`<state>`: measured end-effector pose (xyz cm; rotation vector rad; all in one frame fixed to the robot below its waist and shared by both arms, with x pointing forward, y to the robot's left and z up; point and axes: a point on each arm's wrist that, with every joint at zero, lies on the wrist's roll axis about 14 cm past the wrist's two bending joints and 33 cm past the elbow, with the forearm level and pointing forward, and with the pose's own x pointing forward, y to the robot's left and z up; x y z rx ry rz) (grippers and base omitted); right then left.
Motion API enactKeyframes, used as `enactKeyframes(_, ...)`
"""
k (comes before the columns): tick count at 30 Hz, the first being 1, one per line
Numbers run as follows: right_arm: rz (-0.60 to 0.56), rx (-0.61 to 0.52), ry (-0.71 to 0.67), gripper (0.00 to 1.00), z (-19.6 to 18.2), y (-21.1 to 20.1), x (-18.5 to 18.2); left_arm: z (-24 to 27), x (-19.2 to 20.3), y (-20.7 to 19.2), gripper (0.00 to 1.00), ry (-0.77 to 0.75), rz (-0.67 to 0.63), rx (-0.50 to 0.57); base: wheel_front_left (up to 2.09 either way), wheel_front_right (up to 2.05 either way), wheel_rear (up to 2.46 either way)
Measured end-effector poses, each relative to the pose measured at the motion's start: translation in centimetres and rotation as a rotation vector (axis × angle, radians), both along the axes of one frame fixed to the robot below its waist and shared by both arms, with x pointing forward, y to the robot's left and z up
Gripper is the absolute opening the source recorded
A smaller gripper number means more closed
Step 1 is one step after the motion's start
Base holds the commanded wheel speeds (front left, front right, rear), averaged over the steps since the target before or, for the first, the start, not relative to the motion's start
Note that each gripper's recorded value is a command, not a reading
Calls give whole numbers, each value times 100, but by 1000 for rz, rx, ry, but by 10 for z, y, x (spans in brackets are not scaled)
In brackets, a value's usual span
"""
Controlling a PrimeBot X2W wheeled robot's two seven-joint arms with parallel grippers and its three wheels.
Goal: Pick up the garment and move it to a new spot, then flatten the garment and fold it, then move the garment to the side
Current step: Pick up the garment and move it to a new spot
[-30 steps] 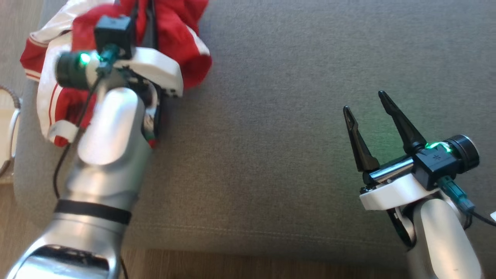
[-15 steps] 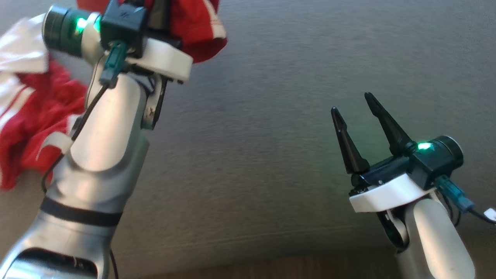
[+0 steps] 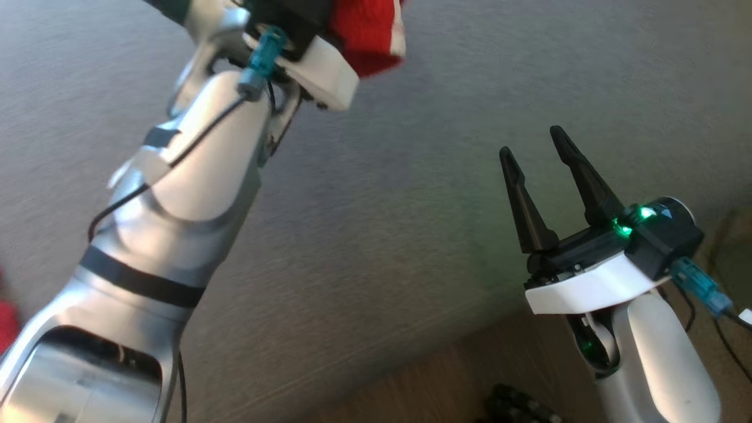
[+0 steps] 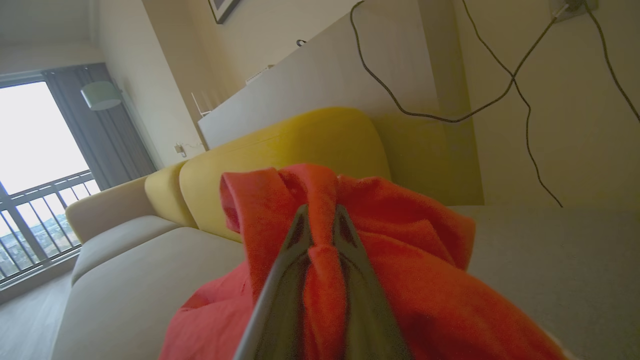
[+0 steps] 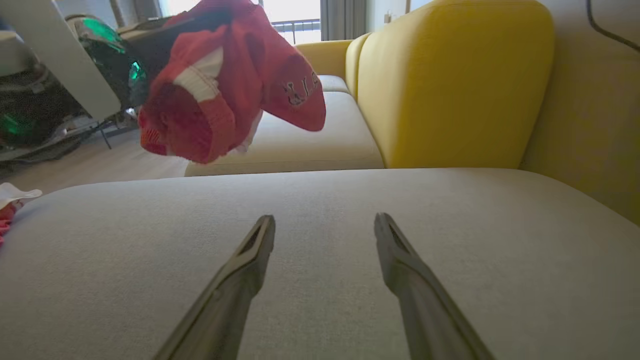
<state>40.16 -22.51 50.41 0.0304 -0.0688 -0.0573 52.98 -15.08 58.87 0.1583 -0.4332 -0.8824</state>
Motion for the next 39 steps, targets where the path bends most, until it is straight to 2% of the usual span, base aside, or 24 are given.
enactKeyframes(5, -58, 0, 21, 100, -3, -17, -12, -65, -17, -37, 0, 88, -122, 132, 0, 0, 0)
enactKeyframes(10, -89, -13, 61, 100, -14, -26, -15, -145, -29, -39, 0, 246, -147, 250, 0, 0, 0)
enactKeyframes(15, -75, -7, 62, 100, -16, -22, -10, -149, -32, -36, 0, 277, -142, 233, 0, 0, 0)
enactKeyframes(16, -67, -4, 54, 100, -14, -20, -8, -144, -31, -34, 35, 275, -133, 220, 0, 0, 0)
enactKeyframes(17, -58, -1, 46, 100, -12, -17, -7, -136, -30, -33, 100, 264, -126, 202, 0, 0, 0)
enactKeyframes(23, -8, 2, 2, 100, 0, -2, -1, -88, -45, -23, 100, 252, -119, 61, 0, 0, 0)
enactKeyframes(26, 23, 7, -20, 100, 6, 9, 1, -79, -54, 0, 100, 331, -60, -34, 0, 0, 0)
enactKeyframes(31, 69, 33, -23, 100, 5, 27, -6, -84, -66, 71, 100, 468, 160, -176, 0, 0, 0)
enactKeyframes(39, 137, 48, -53, 100, 15, 51, -20, -78, -114, 188, 100, 463, 538, -277, 0, 0, 0)
